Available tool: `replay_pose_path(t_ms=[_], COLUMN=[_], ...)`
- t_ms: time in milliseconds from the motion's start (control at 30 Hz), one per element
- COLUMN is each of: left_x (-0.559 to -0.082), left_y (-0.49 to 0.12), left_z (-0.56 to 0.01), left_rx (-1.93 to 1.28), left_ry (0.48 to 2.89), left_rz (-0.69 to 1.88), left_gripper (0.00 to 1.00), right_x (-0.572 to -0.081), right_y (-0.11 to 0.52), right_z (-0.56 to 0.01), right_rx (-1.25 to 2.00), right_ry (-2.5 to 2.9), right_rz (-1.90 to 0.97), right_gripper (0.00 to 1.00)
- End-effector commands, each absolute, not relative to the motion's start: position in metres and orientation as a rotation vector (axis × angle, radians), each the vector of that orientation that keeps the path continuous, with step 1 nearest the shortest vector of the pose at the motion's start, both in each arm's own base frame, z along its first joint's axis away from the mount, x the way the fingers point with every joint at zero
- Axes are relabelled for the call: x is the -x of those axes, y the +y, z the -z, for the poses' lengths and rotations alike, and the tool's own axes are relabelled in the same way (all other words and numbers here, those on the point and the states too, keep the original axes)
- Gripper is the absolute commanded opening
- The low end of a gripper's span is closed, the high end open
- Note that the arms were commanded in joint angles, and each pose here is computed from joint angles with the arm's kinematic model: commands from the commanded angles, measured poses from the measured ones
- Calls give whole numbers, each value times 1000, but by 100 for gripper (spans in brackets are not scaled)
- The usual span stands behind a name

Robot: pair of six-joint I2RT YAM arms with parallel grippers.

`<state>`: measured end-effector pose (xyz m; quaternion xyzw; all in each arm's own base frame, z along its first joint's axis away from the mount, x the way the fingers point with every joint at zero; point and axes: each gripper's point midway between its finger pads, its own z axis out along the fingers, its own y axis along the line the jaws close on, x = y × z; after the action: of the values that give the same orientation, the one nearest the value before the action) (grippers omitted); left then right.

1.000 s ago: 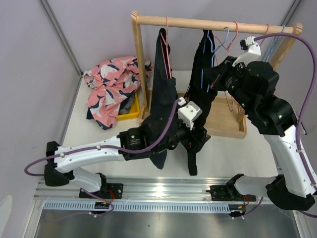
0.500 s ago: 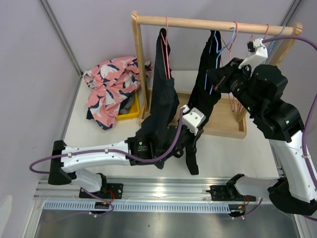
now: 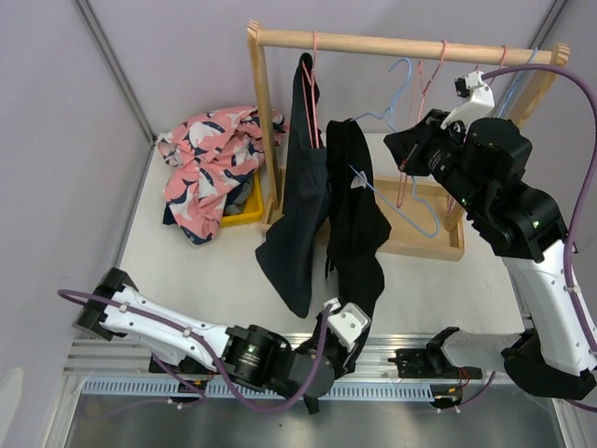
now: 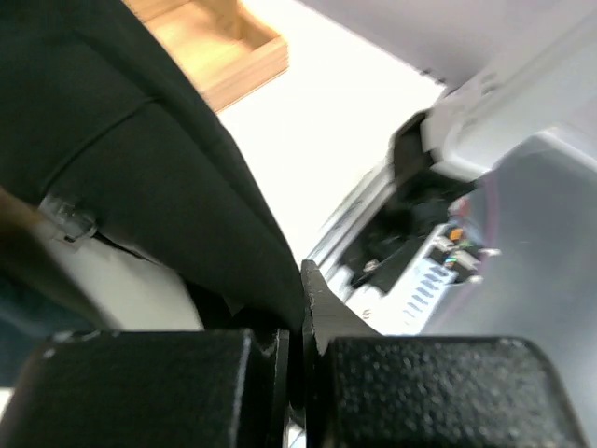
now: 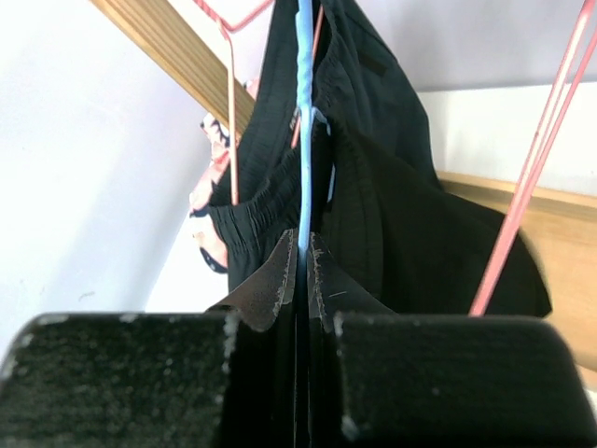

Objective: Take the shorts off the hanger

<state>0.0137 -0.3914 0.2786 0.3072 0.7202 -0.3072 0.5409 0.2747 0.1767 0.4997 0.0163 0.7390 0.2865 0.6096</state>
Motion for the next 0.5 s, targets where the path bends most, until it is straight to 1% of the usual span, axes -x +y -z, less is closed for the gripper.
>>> replay_pose_path(t_ms=[0,33,100,133,200,267,333,367,467], left_x=[-28,-40,-53,-78,-100,-133,-170,-198,-228], left_y=[-389,-390,-395,-393,-392,-386,-379,-372,-369], left_z=[-267,-264,-269,-274,-289,-309,-328,-344,-352], left_rx=[-600,-593,-583,-542,-501,-468,-423,-365,-339], left_ry=[1747,1751,1766,1772,1754,1707,1685,1687,1716], left_rz=[665,627,637,608,621,594,548,508,478], left_gripper=[0,0,0,0,0,0,0,0,0], right_x=[-265,-262,-254,-247,-235,-220,-209,-199,-191], right_y=[163,161,159,154,149,142,136,129,119], right_z=[-541,-540,-534,-533,-521,-506,-498,-491,-487], right_rx=[-86,-94,-111,-120,-133,-158,-187,-193,-210], right_ry=[1571,1574,1604,1606,1658,1708,1732,1743,1741], right_rz=[-706,-713,-730,-739,-745,-761,-778,-779,-764], right_gripper=[0,0,0,0,0,0,0,0,0])
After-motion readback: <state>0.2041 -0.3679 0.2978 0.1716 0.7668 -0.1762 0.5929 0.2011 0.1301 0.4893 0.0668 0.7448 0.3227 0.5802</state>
